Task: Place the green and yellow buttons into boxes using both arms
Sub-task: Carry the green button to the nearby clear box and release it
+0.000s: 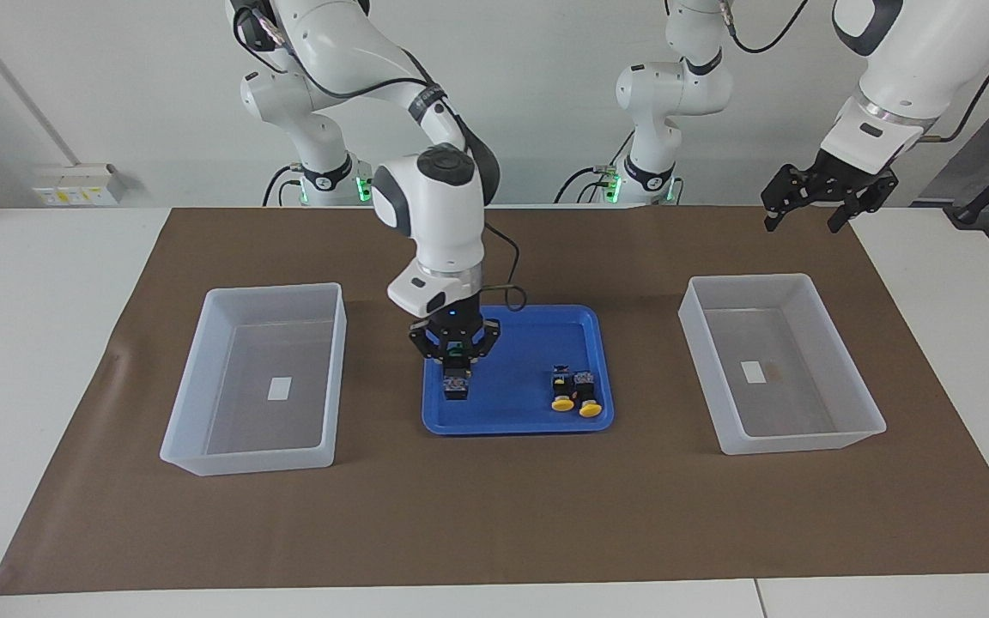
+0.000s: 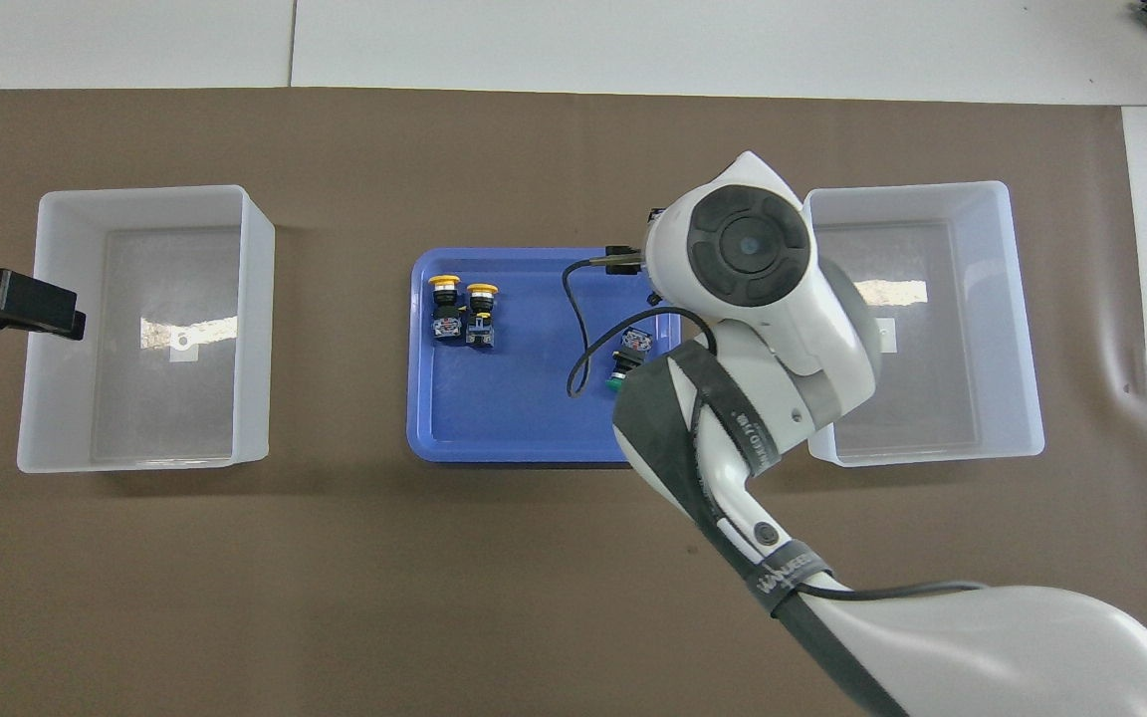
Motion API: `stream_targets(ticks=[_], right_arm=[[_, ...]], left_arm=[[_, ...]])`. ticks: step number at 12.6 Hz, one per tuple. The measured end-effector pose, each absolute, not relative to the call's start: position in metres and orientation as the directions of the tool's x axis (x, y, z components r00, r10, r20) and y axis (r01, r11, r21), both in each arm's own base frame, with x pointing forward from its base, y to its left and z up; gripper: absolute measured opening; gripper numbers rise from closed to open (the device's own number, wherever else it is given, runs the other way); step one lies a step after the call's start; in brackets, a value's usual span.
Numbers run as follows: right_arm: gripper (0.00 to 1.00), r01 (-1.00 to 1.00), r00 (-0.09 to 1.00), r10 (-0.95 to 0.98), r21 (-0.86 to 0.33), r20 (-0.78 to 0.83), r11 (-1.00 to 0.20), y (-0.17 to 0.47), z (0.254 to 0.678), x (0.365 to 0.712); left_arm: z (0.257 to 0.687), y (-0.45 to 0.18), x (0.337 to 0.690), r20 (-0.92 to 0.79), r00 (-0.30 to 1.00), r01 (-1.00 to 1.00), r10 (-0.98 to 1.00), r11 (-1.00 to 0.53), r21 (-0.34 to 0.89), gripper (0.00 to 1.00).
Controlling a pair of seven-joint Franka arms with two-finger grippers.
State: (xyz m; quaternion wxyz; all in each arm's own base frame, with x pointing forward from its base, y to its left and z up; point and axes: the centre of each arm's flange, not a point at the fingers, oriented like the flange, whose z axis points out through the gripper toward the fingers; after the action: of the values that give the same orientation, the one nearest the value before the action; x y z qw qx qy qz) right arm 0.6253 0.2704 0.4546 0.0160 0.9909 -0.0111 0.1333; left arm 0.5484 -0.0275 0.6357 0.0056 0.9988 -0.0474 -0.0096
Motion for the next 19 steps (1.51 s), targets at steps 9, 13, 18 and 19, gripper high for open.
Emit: stream_targets(ticks=[9, 13, 18, 19], right_arm=[[0.33, 0.148, 0.979, 0.162, 0.118, 0.121, -0.982, 0.006, 0.414, 0.654], [0.33, 0.131, 0.975, 0.145, 0.089, 0.17, -0.987, -0.028, 0.345, 0.633], [0.52, 0.134, 0.974, 0.147, 0.083, 0.174, -0.988, -0.027, 0.321, 0.622], [0.64, 0.135, 0.973, 0.148, 0.083, 0.177, -0.987, -0.026, 0.322, 0.623]], left_arm=[[0.636, -0.027, 0.548, -0.019, 0.995, -0.095, -0.095, -0.995, 0.012, 1.0], [0.636, -0.027, 0.548, -0.019, 0.995, -0.095, -0.095, -0.995, 0.012, 1.0], [0.636, -0.027, 0.548, -0.019, 0.995, -0.095, -0.095, -0.995, 0.012, 1.0], [0.636, -0.027, 0.548, -0.019, 0.995, -0.095, -0.095, -0.995, 0.012, 1.0]])
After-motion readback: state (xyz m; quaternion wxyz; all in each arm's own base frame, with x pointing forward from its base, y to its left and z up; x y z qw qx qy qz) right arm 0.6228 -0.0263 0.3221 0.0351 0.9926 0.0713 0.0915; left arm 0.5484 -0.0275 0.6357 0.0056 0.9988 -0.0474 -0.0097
